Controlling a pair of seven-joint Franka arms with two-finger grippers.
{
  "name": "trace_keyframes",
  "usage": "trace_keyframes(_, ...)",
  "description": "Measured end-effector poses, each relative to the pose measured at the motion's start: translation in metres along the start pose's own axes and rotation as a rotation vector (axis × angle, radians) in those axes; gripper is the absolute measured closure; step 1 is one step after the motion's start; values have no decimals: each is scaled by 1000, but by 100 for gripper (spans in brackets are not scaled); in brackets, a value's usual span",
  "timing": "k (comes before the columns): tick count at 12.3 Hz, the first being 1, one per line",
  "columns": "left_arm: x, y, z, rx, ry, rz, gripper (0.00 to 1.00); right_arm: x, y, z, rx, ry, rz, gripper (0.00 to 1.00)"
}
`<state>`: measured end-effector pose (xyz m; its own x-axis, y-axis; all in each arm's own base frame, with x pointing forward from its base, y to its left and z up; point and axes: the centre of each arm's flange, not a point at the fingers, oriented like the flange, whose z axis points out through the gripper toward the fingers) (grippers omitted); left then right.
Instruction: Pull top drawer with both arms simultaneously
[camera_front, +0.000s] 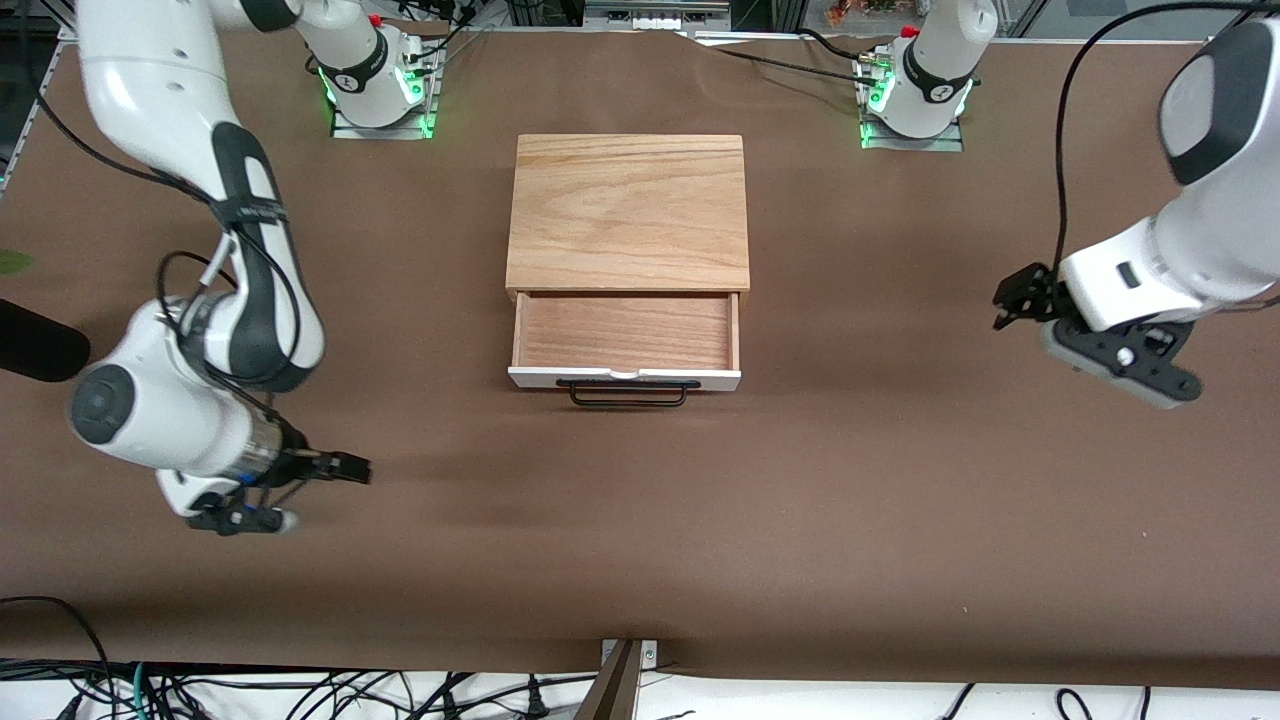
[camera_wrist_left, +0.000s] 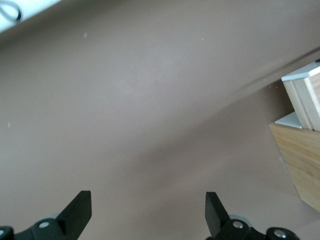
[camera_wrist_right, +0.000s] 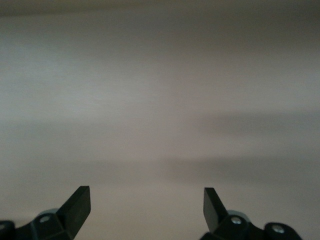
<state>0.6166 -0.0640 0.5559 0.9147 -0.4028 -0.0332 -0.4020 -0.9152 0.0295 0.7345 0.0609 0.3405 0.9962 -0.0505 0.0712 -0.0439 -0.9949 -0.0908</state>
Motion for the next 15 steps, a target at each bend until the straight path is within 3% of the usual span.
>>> trace_keyframes(4,-44,-2,2,4,19,-178,0,-42,97,-119,-8,66,115,0)
trace_keyframes(6,-61,0,0,6,29,-225,0,-72,131,-171,-66,80,125,0)
trace_keyframes(8,-67,-1,-2,6,34,-242,0,-99,123,-217,-117,54,104,0)
trace_keyframes(10,-67,-1,-2,6,33,-266,0,-123,105,-244,-120,1,136,0)
trace_keyframes(15,-70,1,-1,-2,-1,-290,0,-132,108,-230,-130,-66,33,0)
